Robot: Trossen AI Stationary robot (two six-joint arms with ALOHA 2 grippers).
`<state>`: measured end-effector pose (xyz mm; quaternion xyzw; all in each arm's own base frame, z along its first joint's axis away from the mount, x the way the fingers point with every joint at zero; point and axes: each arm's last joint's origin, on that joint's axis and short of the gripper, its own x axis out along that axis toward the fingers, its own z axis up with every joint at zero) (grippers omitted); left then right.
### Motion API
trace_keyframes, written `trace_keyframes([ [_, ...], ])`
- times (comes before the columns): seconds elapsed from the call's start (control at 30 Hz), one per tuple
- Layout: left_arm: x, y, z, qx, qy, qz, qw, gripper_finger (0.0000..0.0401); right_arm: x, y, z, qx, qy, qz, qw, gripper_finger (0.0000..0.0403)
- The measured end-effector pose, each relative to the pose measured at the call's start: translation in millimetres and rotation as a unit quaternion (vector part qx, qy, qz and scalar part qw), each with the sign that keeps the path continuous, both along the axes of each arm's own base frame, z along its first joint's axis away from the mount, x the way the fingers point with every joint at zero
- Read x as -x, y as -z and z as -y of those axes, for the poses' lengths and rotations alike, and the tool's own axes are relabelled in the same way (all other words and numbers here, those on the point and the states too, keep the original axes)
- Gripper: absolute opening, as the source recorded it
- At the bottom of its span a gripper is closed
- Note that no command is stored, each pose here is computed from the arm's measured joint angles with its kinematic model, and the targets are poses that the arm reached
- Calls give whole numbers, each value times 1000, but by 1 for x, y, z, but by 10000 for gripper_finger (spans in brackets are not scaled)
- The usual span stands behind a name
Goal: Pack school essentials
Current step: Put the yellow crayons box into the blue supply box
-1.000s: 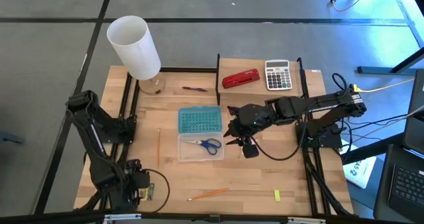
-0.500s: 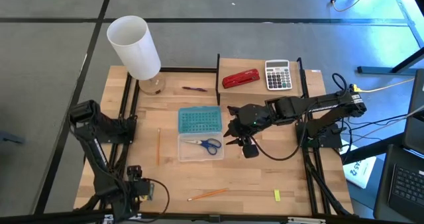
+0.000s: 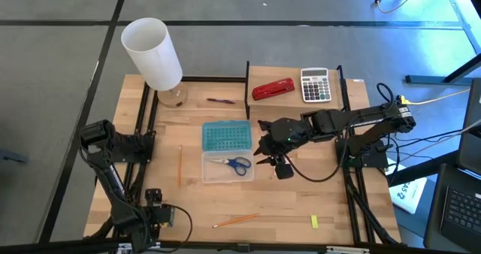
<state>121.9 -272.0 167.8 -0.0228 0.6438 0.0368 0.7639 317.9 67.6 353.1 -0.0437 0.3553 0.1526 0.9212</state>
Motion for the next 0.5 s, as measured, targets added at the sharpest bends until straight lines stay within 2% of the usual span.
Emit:
trace_keyframes([
  [0.1, 0, 4, 1, 17, 1, 4, 1000, 399, 0, 0, 0, -1, 0, 0, 1000, 139],
  [0.23, 1, 8, -1, 11, 0, 2, 1000, 399, 0, 0, 0, 0, 0, 0, 1000, 139],
  [0.5, 2, 2, -3, 25, -4, -5, 1000, 399, 0, 0, 0, 0, 0, 0, 1000, 139],
])
